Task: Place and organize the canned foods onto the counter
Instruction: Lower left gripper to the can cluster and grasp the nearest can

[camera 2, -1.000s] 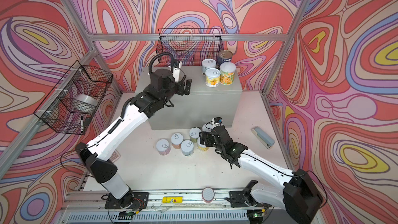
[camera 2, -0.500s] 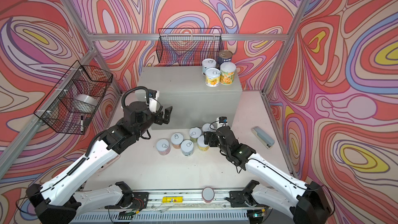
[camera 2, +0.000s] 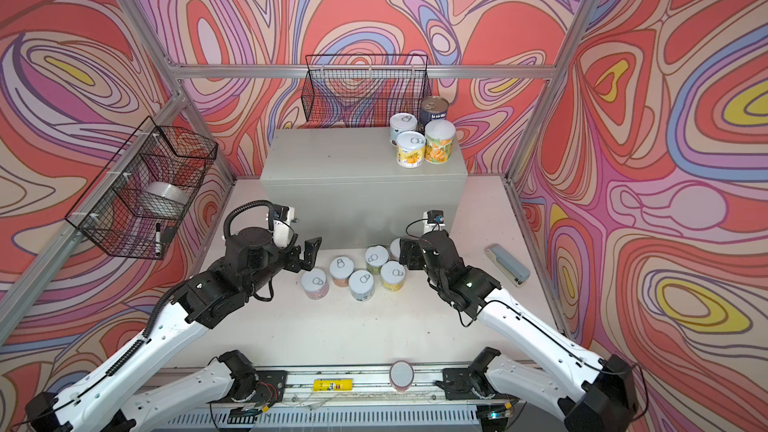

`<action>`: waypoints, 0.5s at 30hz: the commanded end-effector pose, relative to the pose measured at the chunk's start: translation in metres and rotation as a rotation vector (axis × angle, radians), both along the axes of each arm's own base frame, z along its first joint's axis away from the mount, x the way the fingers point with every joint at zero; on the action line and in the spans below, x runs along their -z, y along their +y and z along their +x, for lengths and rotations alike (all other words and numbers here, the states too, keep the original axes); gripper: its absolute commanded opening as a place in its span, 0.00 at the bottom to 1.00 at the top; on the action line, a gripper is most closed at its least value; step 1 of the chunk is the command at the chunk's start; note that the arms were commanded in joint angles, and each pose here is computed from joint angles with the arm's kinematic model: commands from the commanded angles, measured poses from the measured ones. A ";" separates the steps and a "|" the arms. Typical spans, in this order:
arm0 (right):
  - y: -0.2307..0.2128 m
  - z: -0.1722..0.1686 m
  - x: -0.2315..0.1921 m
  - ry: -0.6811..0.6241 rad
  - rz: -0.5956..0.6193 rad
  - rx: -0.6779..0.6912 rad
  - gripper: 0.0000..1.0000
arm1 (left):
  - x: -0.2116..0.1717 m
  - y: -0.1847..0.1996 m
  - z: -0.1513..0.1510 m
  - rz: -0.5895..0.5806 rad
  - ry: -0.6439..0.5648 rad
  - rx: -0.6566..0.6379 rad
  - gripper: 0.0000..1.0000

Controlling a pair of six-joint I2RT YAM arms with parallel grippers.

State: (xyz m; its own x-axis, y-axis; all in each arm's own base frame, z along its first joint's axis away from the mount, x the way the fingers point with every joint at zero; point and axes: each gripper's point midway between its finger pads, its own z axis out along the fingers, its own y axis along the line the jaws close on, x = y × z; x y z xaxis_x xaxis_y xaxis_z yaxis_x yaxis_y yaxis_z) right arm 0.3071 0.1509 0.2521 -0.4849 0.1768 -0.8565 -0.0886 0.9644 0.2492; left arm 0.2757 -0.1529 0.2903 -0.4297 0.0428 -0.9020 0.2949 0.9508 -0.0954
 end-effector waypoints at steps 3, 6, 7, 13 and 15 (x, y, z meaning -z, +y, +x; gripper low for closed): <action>-0.061 0.013 -0.078 -0.150 -0.085 0.239 0.90 | -0.008 -0.001 0.003 -0.019 -0.026 -0.010 0.98; -0.090 0.027 -0.105 -0.177 -0.096 0.321 0.91 | -0.012 -0.006 0.010 -0.008 -0.043 0.004 0.99; -0.098 0.034 -0.109 -0.177 -0.085 0.337 0.92 | -0.014 -0.009 0.013 -0.009 -0.049 0.009 0.99; -0.108 0.053 -0.133 -0.248 0.030 0.290 0.91 | -0.017 -0.032 0.023 -0.031 -0.036 0.083 0.96; -0.100 0.051 -0.133 -0.249 0.033 0.236 0.91 | -0.006 -0.040 0.023 -0.034 -0.004 0.111 0.96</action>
State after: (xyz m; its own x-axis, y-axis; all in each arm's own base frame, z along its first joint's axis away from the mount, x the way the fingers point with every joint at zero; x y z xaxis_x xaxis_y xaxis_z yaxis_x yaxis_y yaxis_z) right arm 0.3586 0.0313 0.3766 -0.1989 0.3055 -0.9312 0.1992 0.9429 0.2668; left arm 0.2964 -0.1804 0.2856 -0.4397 0.0720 -0.8952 0.3489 0.9322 -0.0964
